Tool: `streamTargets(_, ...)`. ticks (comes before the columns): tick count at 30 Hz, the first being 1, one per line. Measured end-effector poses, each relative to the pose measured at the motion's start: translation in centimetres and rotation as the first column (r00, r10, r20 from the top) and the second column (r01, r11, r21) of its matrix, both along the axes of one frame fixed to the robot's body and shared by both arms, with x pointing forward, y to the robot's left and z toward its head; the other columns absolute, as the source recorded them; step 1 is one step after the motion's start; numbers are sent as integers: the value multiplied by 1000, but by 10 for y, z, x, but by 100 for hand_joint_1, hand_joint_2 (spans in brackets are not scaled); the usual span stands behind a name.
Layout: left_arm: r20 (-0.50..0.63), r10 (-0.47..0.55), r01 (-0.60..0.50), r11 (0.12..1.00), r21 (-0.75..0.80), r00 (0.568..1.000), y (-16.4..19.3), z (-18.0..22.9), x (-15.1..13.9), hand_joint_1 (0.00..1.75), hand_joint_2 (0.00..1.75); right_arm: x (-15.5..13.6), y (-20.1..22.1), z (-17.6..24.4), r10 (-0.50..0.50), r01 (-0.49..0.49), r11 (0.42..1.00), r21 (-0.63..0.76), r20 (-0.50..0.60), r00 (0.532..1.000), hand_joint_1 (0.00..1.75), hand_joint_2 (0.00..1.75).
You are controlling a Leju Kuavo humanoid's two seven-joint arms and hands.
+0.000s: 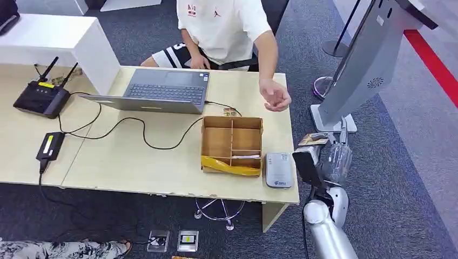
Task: Pass the card to the sensor for recognition and then transmit it.
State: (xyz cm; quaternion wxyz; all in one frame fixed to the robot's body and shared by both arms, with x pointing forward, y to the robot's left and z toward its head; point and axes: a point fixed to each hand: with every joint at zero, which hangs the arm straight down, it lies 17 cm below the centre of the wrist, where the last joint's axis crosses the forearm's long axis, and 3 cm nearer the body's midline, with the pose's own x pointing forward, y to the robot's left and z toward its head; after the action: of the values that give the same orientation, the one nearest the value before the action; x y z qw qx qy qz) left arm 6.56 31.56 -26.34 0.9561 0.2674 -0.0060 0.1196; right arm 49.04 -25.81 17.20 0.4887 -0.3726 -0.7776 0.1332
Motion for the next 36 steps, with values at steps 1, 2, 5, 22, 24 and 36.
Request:
streamTargets(1,0,0,0,1000,0,1000,0,0,0,0,175,0,0,0,0,0,1000,0,0,1000,175,175)
streamTargets(2,0,1,-1,1000,0,1000,0,0,0,0,175,0,0,0,0,0,1000,0,0,1000,175,175)
streamTargets(5,0,1,-1,1000,-1,1000,0,0,0,0,175,0,0,0,0,0,1000,0,0,1000,175,175)
streamTargets(22,0,2,-2,1000,0,1000,0,0,0,0,175,0,0,0,0,0,1000,0,0,1000,175,175)
streamTargets(24,0,2,-2,1000,-1,1000,0,0,0,0,175,0,0,0,0,0,1000,0,0,1000,175,175)
streamTargets(36,64,-37,42,997,-68,997,0,-4,25,0,175,76,187,163,186,-134,918,-374,106,977,175,175)
